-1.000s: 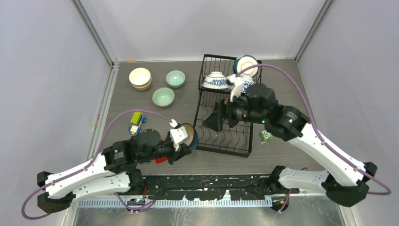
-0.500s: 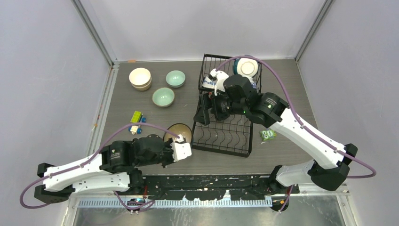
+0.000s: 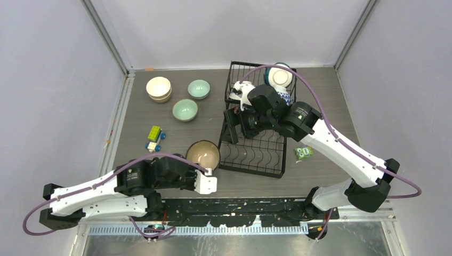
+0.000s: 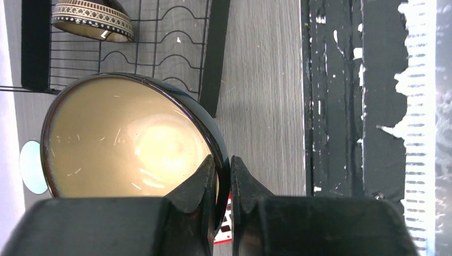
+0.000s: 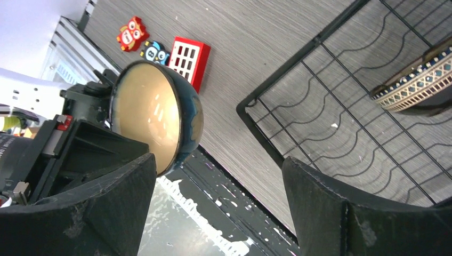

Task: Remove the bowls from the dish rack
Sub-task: Place the bowl at the center of the board.

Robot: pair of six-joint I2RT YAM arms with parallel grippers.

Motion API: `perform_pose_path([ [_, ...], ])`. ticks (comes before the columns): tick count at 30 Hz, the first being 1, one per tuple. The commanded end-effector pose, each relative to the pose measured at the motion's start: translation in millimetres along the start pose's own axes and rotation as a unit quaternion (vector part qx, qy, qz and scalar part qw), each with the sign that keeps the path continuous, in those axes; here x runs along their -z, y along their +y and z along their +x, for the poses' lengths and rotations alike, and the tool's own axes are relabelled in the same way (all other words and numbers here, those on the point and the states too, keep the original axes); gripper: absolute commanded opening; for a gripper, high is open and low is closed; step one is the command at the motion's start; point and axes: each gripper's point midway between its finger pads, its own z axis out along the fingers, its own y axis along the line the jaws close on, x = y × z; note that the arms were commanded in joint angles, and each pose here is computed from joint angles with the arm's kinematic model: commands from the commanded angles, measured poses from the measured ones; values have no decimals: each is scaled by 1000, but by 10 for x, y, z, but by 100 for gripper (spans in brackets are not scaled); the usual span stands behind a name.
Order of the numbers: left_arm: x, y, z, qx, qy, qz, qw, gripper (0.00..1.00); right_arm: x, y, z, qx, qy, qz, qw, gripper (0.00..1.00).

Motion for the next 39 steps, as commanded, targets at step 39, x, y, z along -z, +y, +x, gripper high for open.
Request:
perform_pose_path([
  [39,136,-101,-273,-94,-31,72,992,0,-553,320,446,87,103,50,990,67],
])
